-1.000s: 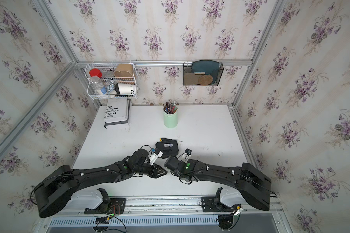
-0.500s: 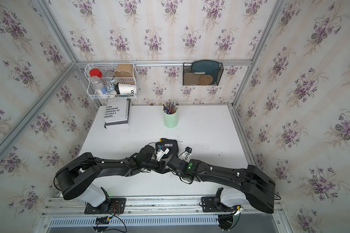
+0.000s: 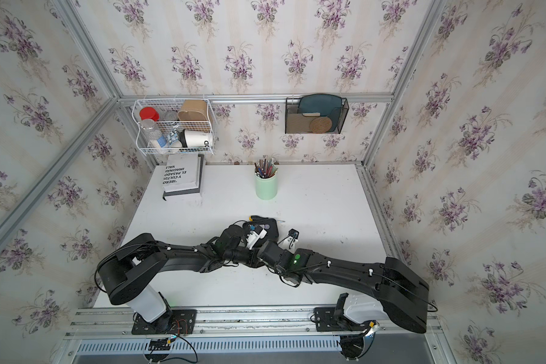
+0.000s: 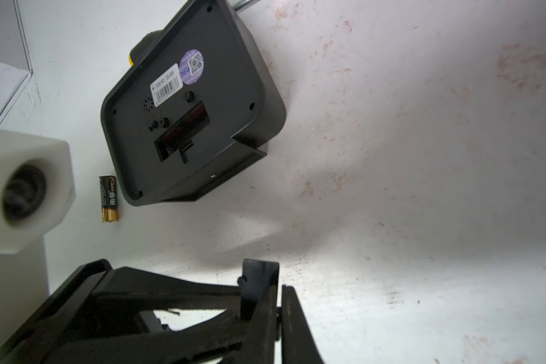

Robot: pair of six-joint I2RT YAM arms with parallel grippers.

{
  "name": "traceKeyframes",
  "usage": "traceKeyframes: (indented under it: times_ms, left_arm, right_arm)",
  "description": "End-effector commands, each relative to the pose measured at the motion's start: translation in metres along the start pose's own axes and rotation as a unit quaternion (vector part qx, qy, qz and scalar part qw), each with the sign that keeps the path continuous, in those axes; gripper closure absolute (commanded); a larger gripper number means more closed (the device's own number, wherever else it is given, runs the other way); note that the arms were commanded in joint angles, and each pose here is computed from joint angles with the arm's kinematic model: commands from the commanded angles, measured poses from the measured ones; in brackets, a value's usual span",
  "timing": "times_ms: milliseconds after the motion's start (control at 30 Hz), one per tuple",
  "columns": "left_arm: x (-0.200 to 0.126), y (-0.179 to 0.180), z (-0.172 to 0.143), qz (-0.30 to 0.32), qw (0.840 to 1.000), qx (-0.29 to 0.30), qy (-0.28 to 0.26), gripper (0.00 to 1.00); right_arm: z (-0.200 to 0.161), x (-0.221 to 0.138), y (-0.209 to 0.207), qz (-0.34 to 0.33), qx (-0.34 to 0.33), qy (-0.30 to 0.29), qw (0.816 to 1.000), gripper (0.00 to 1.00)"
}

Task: Remove the battery from the alarm
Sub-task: Pick up the cover from the center of the board.

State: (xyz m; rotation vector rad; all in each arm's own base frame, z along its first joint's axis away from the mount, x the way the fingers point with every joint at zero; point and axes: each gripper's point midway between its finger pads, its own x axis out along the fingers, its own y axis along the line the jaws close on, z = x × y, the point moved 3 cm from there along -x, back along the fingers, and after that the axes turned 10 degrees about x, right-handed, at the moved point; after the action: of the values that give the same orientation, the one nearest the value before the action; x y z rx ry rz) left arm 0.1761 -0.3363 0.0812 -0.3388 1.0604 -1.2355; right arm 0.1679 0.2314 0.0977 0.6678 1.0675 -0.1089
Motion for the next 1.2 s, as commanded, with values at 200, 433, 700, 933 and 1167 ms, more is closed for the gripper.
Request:
traceKeyframes:
  times_ms: [200,433,700,933,1167]
  left_arm:
    - [-0.007,-0.006,0.017,-0.013,0.999,0.02,-0.032,0.99]
    - [-0.043,-0.015,0.051,-0.013,0.992,0.08,-0.101,1.0]
    - [-0.109,-0.073,0.101,-0.079,0.926,0.264,-0.259,1.0]
    - [-0.126,-0.124,0.103,-0.206,0.866,0.37,-0.266,1.0]
    - [-0.135,-0.147,0.101,-0.257,0.843,0.399,-0.252,1.0]
  right_arm:
    - [0.005,-0.008,0.008,0.022,-0.009,-0.01,1.0,0.78]
    - [0.035,-0.051,0.042,0.166,-0.038,-0.037,0.985,0.57]
    - [0.06,-0.179,0.062,0.562,-0.154,-0.102,0.806,0.49]
    - [0.047,-0.203,0.077,0.617,-0.27,-0.078,0.735,0.57]
    - [0.067,-0.208,0.086,0.644,-0.285,-0.061,0.707,0.62]
